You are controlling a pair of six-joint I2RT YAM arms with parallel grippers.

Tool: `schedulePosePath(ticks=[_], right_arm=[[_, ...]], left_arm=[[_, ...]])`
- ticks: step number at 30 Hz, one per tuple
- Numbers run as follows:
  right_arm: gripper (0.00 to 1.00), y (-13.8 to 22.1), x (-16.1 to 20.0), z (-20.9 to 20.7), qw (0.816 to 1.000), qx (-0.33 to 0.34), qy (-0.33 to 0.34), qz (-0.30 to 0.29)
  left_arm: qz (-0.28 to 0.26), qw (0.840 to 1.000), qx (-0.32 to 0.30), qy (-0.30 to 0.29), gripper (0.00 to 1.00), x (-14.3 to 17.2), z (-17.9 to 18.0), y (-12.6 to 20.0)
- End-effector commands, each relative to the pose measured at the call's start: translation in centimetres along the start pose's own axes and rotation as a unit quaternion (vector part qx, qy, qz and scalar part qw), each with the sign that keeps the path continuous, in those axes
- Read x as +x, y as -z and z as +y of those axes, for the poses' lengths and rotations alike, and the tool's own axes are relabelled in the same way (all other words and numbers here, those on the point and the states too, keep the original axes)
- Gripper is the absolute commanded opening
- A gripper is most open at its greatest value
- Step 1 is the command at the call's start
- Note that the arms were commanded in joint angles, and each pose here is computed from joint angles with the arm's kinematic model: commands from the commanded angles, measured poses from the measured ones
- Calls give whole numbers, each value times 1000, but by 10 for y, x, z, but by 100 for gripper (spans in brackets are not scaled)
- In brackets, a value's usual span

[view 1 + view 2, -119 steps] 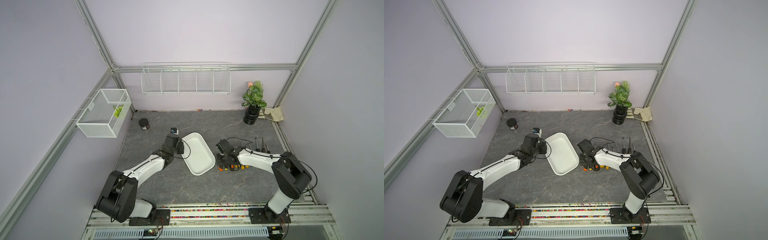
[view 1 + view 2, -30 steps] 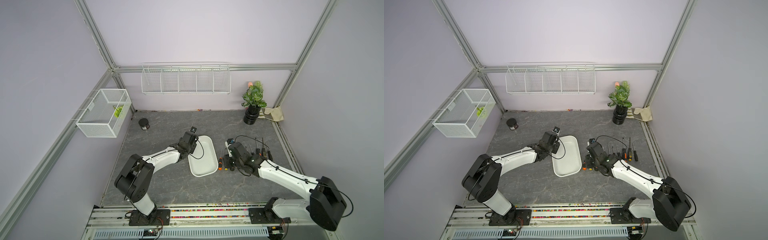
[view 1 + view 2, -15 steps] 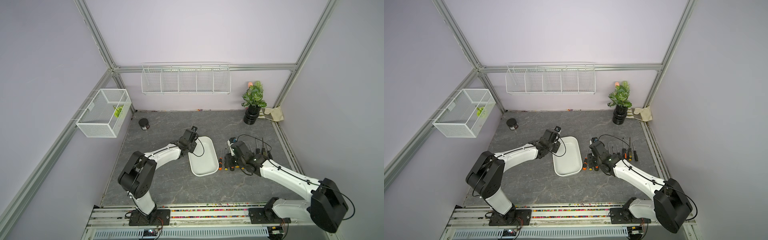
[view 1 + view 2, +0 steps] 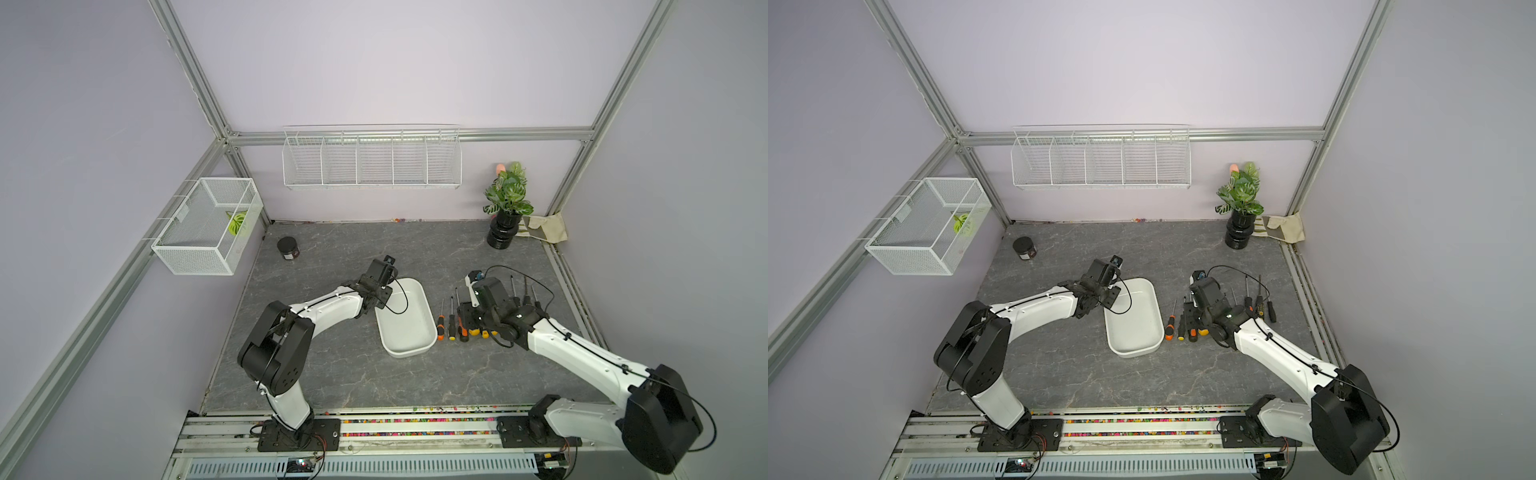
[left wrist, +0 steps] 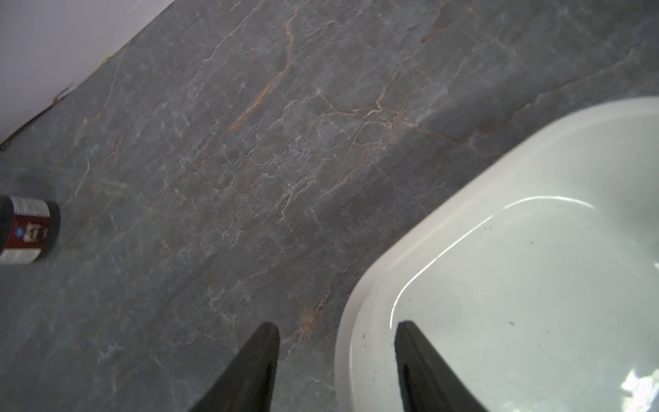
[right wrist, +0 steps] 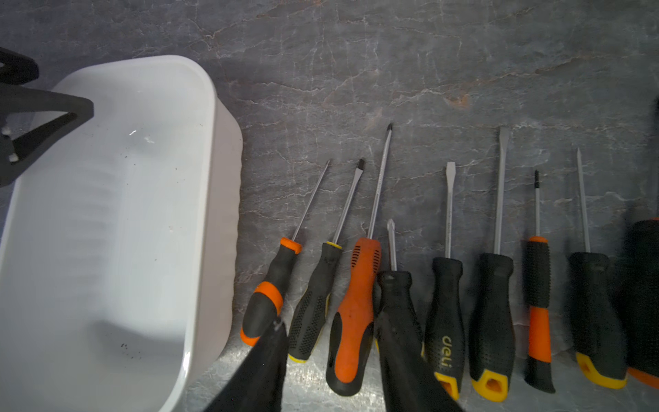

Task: Take out the screwdriver from the storage box
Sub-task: Place the storage box at the center of the board, then reset both arms

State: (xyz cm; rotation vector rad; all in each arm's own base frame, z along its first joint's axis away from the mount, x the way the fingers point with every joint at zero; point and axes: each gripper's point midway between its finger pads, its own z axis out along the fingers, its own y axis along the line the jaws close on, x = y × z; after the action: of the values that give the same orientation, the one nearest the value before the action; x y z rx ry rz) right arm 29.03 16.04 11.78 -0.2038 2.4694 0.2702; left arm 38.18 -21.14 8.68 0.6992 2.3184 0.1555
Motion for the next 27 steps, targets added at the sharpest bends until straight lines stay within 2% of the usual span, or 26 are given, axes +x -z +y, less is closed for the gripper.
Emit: schedulePosePath(ticks=[1, 2, 3, 4, 5, 9, 13, 16, 21, 24, 27], right_arm=[[54, 11, -11, -9, 1000, 15, 10, -14], [57, 12, -13, -12, 1000, 22, 11, -17], [65, 13, -15, -17, 999, 30, 11, -20], [86, 14, -18, -22, 999, 38, 9, -26], [98, 15, -21, -26, 998, 46, 9, -32], [99, 12, -36, -47, 996, 79, 10, -52], [99, 11, -54, -74, 991, 103, -6, -80], [99, 10, -65, -103, 988, 107, -42, -104], [99, 18, -82, -137, 974, 99, -57, -193], [99, 18, -84, -141, 964, 73, -26, -253], [99, 12, -80, -148, 955, 76, -10, -288]], left_arm=[[-44, 998, -14, 31, 73, -28, 17, 28], [-56, 997, -14, 44, 79, -32, 20, 36], [-69, 996, -15, 61, 86, -36, 24, 46], [-83, 993, -21, 83, 95, -40, 31, 57], [-92, 990, -27, 105, 99, -41, 36, 66], [-116, 969, -44, 214, 100, -32, 67, 91], [-117, 934, -76, 329, 100, -5, 113, 103], [-117, 911, -90, 385, 100, 17, 137, 108], [-142, 879, -148, 430, 100, 40, 160, 119], [-147, 868, -183, 438, 100, 49, 169, 119], [-136, 866, -221, 427, 100, 56, 176, 116]])
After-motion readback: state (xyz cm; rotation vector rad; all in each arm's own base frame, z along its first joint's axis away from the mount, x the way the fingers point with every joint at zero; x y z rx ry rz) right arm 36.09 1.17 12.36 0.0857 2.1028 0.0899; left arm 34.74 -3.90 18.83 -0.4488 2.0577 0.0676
